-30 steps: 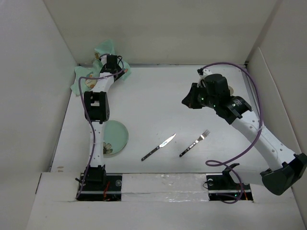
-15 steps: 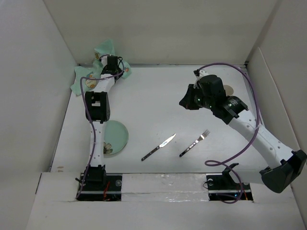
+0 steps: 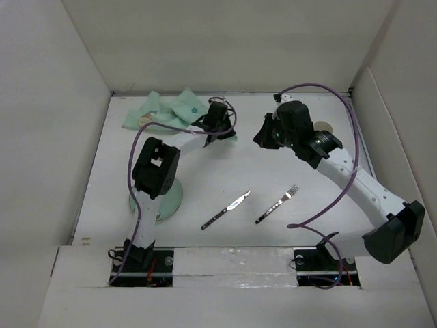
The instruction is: Set the dinner table for one person
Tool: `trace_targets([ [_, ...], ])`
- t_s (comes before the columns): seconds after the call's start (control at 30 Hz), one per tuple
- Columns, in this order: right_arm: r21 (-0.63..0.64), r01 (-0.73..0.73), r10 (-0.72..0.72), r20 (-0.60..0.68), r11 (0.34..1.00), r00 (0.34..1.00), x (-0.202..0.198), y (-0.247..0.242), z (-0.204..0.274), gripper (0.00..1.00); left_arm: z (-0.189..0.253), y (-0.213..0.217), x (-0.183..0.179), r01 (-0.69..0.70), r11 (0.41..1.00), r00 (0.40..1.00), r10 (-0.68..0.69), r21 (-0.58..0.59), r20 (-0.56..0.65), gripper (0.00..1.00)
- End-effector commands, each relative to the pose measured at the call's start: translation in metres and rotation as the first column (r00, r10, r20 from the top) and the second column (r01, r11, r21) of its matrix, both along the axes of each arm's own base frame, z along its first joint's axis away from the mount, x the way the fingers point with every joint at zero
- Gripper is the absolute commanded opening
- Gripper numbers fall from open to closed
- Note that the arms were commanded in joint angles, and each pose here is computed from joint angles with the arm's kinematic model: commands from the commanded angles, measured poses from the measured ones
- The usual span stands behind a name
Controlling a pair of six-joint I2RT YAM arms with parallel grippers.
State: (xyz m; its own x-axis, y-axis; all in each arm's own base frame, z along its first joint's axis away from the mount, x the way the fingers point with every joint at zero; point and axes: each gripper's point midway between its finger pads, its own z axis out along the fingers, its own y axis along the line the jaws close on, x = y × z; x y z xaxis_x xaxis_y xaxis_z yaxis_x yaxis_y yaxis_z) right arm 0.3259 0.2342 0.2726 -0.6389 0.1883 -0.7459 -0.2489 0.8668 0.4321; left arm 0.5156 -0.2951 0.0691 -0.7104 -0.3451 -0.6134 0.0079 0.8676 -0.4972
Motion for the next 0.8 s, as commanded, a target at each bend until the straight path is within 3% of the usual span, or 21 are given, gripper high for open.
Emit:
trace_targets([
  [0.0,0.015,0.115,-0.115,0.054,0.993,0.992,0.026,-0.015,0.016,0.00,0.047,-0.042,-0.039,0.123,0.987,0.991,-0.118,-0.103,0.057,0.00],
  [0.13,0.015,0.158,-0.159,0.039,0.987,0.987,0.030,-0.025,0.006,0.00,0.065,-0.067,-0.076,0.164,0.979,0.986,-0.158,-0.122,0.059,0.00],
  [0.17,0.009,0.172,-0.172,0.041,0.985,0.984,0.030,-0.028,0.002,0.00,0.068,-0.067,-0.078,0.159,0.978,0.987,-0.153,-0.134,0.050,0.12],
  [0.27,0.039,0.184,-0.186,0.067,0.982,0.980,0.030,-0.033,0.006,0.20,0.083,-0.060,-0.080,0.155,0.982,0.986,-0.148,-0.109,0.072,0.44],
  [0.3,0.036,0.193,-0.195,0.059,0.981,0.979,0.031,-0.036,0.000,0.25,0.093,-0.049,-0.073,0.135,0.986,0.988,-0.127,-0.100,0.088,0.48],
  [0.33,0.044,0.202,-0.203,0.042,0.978,0.978,0.033,-0.038,-0.010,0.39,0.115,-0.030,-0.064,0.100,0.993,0.985,-0.090,-0.063,0.145,0.54],
  [0.4,0.055,0.212,-0.214,0.031,0.976,0.976,0.037,-0.039,-0.015,0.45,0.128,-0.009,-0.062,0.066,0.997,0.987,-0.058,-0.046,0.152,0.54],
  [0.43,0.059,0.217,-0.218,0.020,0.974,0.976,0.040,-0.040,-0.020,0.45,0.135,0.007,-0.055,0.014,1.000,0.984,-0.010,-0.019,0.179,0.54],
  [0.47,0.058,0.211,-0.212,0.011,0.976,0.977,0.041,-0.038,-0.025,0.38,0.135,0.022,-0.054,-0.007,1.000,0.982,0.004,0.015,0.188,0.53],
  [0.5,0.062,0.209,-0.209,-0.001,0.976,0.978,0.043,-0.036,-0.032,0.07,0.150,0.044,-0.053,-0.056,0.998,0.975,0.050,0.024,0.216,0.53],
  [0.53,0.054,0.215,-0.214,-0.033,0.975,0.976,0.048,-0.035,-0.045,0.00,0.152,0.064,-0.051,-0.113,0.992,0.968,0.098,0.052,0.232,0.52],
  [0.7,0.053,0.137,-0.130,-0.116,0.989,0.985,0.062,-0.010,-0.083,0.02,0.114,0.170,-0.058,-0.305,0.951,0.947,0.296,0.050,0.126,0.50],
  [0.77,0.042,0.111,-0.104,-0.148,0.993,0.984,0.068,-0.002,-0.101,0.23,0.091,0.217,-0.062,-0.373,0.927,0.926,0.371,0.022,0.066,0.51],
])
